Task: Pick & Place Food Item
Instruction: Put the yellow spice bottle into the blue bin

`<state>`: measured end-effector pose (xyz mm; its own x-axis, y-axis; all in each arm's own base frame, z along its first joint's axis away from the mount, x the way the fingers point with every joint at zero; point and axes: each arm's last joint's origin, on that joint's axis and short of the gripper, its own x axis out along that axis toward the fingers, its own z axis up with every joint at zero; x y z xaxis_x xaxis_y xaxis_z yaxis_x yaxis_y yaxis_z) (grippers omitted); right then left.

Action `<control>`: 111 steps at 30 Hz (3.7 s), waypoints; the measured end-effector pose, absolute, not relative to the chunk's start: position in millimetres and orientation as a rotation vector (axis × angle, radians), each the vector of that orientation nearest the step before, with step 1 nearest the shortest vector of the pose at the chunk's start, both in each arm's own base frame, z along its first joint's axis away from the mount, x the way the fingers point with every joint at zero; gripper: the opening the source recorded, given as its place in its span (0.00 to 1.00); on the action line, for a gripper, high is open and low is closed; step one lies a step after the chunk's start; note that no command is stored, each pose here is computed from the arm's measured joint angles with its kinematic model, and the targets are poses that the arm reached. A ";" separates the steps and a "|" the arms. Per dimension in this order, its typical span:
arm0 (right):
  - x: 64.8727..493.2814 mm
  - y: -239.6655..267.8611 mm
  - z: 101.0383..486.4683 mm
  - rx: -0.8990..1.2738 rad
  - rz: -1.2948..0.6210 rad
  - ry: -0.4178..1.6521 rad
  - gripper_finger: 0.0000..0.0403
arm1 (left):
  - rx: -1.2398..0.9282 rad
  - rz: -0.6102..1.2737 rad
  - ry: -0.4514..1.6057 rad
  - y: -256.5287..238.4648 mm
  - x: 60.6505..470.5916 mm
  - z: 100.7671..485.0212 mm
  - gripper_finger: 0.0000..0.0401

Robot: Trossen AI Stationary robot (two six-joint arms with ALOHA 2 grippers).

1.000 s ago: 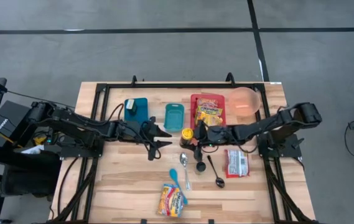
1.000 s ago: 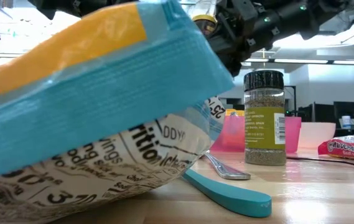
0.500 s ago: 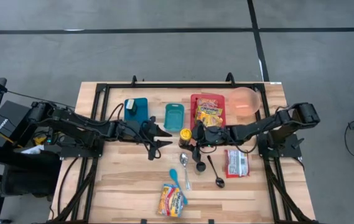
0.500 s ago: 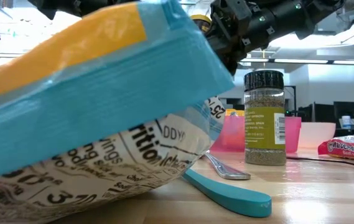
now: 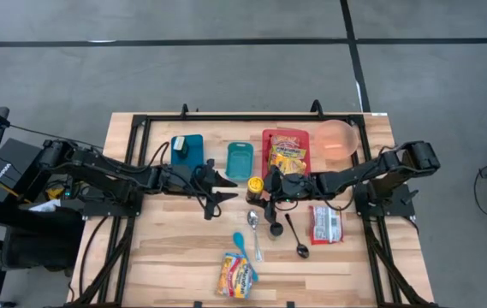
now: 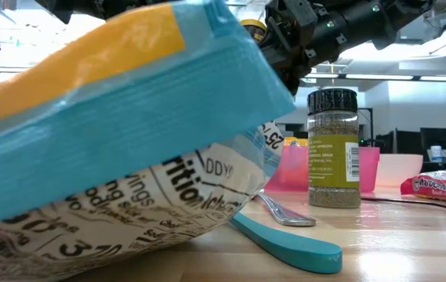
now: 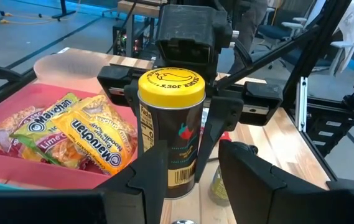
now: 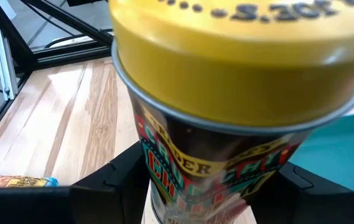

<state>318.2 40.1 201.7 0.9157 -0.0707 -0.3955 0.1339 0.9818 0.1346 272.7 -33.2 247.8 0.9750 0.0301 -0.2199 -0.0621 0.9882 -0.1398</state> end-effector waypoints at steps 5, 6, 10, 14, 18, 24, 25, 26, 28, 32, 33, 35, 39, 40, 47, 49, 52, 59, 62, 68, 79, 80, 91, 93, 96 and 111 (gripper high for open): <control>318.2 40.1 201.7 0.161 -0.106 0.401 0.52 | -0.147 0.042 0.222 -33.4 272.6 247.7 0.35; 318.2 40.1 201.7 0.161 -0.106 0.401 0.52 | -0.146 0.034 0.226 -33.6 272.5 247.3 0.37; 318.1 40.1 201.5 0.160 -0.106 0.401 0.52 | -0.155 0.011 0.254 -34.4 271.9 245.0 0.49; 317.9 40.1 201.1 0.160 -0.106 0.405 0.52 | -0.182 0.028 0.276 -31.3 271.7 242.8 0.69; 317.9 40.3 201.1 0.163 -0.095 0.406 0.52 | -0.135 0.029 0.273 -29.5 271.9 243.1 0.83; 318.3 40.2 201.4 0.182 -0.067 0.407 0.52 | -0.139 0.024 0.249 -29.7 272.5 245.3 0.91; 318.4 40.1 201.7 0.183 -0.066 0.402 0.52 | -0.154 0.027 0.251 -29.9 274.2 243.4 0.92; 318.7 40.1 202.5 0.184 -0.066 0.394 0.52 | -0.160 0.028 0.256 -30.2 276.3 241.1 0.92; 319.7 40.3 204.9 0.189 -0.060 0.368 0.52 | -0.178 0.032 0.266 -30.7 280.8 235.1 0.92; 321.1 40.5 205.0 0.191 -0.058 0.353 0.52 | -0.188 0.030 0.214 -30.3 290.6 230.3 0.92; 320.9 40.6 204.7 0.191 -0.057 0.356 0.52 | -0.191 0.024 0.197 -30.6 292.0 230.7 0.92; 321.0 40.8 204.9 0.192 -0.054 0.354 0.52 | -0.194 0.011 0.179 -30.8 292.5 232.3 0.92; 321.7 41.8 206.5 0.201 -0.017 0.340 0.52 | -0.205 0.019 0.178 -27.9 292.8 232.3 0.92; 321.9 42.2 207.4 0.203 -0.007 0.331 0.52 | -0.208 0.020 0.176 -27.6 292.9 232.4 0.92; 322.3 42.4 208.2 0.205 -0.001 0.322 0.52 | -0.228 0.013 0.160 -28.3 298.8 226.6 0.92; 322.4 42.4 208.5 0.205 -0.001 0.319 0.52 | -0.229 0.013 0.158 -28.6 301.4 223.3 0.92; 322.4 42.3 208.4 0.205 -0.001 0.320 0.52 | -0.255 -0.011 0.117 -29.6 305.4 222.5 0.92; 322.2 43.4 208.4 0.195 0.004 0.320 0.52 | -0.288 0.009 0.117 -22.1 310.7 215.1 0.92; 322.2 43.4 208.3 0.199 0.003 0.321 0.52 | -0.289 -0.004 0.113 -21.8 311.4 214.8 0.92; 322.2 42.8 208.1 0.202 0.001 0.324 0.52 | -0.293 -0.022 0.066 -22.5 311.8 219.6 0.92; 322.2 43.5 208.1 0.210 0.025 0.327 0.52 | -0.294 -0.054 0.072 -23.4 311.9 219.9 0.92; 322.2 43.0 208.1 0.210 0.024 0.327 0.52 | -0.294 -0.056 0.072 -23.5 311.9 219.9 0.92; 323.3 38.9 209.6 0.230 0.059 0.317 0.52 | -0.293 -0.085 0.053 -24.3 312.2 222.4 0.91; 323.7 38.7 210.7 0.231 0.060 0.305 0.52 | -0.293 -0.085 0.054 -24.3 312.2 222.2 0.90; 323.9 39.4 211.5 0.232 0.063 0.297 0.52 | -0.292 -0.086 0.052 -24.4 313.4 220.4 0.90; 325.3 40.1 203.7 0.232 0.080 0.338 0.52 | -0.291 -0.079 0.065 -23.7 326.5 219.7 0.88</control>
<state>325.3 40.1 203.7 0.9405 0.1165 -0.3191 -0.0391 0.9702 0.2390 326.5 -23.7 219.7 0.9948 -0.0867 -0.0531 0.0678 0.9549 -0.2891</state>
